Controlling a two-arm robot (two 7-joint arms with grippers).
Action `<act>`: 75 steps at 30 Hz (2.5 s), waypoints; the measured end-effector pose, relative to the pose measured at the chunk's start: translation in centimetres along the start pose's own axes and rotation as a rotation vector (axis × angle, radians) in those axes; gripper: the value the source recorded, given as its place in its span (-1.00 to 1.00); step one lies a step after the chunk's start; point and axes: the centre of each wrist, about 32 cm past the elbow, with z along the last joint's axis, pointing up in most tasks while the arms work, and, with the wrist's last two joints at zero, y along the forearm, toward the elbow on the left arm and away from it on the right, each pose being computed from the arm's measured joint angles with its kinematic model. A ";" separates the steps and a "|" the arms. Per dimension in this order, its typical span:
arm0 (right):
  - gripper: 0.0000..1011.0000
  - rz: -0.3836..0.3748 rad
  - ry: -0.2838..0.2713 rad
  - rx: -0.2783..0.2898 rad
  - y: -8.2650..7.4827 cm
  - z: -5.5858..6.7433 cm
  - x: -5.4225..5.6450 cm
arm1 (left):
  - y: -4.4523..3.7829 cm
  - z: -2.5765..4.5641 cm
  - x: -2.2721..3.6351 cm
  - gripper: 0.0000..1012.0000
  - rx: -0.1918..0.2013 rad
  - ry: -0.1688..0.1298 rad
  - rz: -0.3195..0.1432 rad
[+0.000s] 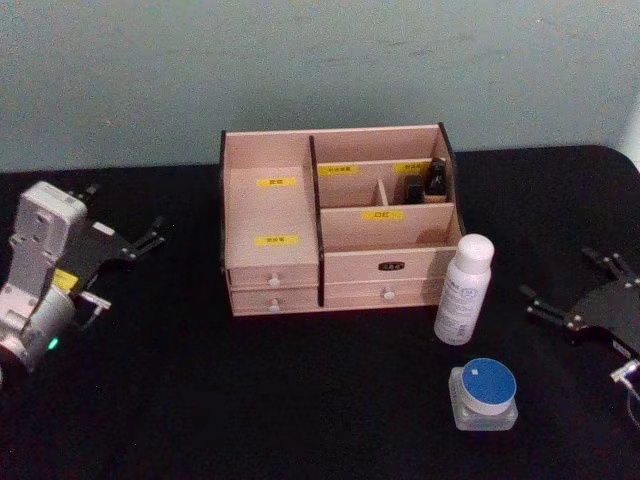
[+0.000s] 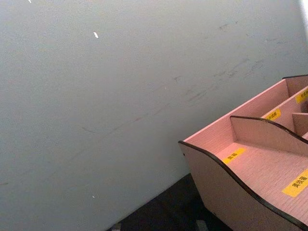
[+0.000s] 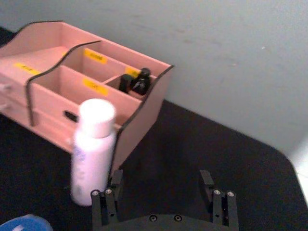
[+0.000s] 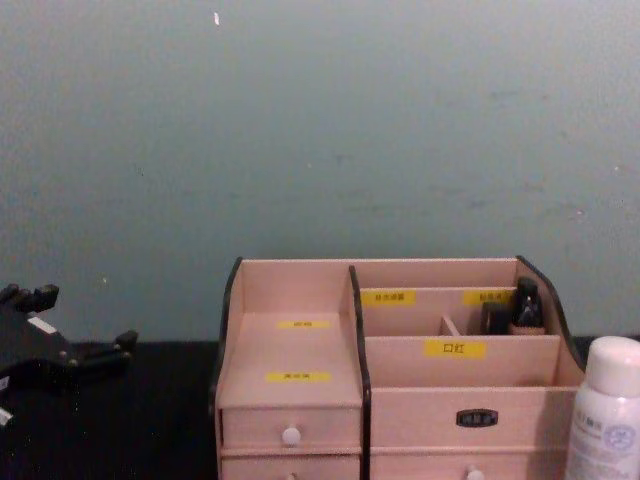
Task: Pick up the facial cleanser and watermelon frost from the table and place them into the tiered storage box.
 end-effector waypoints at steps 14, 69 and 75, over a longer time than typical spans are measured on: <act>0.98 0.170 0.116 -0.034 -0.4 1.3 -0.9 | 0.00 0.00 0.00 0.98 0.000 0.000 0.000; 0.70 0.194 0.252 -0.052 5.5 0.5 -2.5 | 0.00 0.00 0.00 0.98 0.000 0.000 0.000; 0.36 0.194 0.253 -0.052 5.5 0.5 -2.5 | 0.00 0.00 0.00 0.98 0.000 0.000 0.000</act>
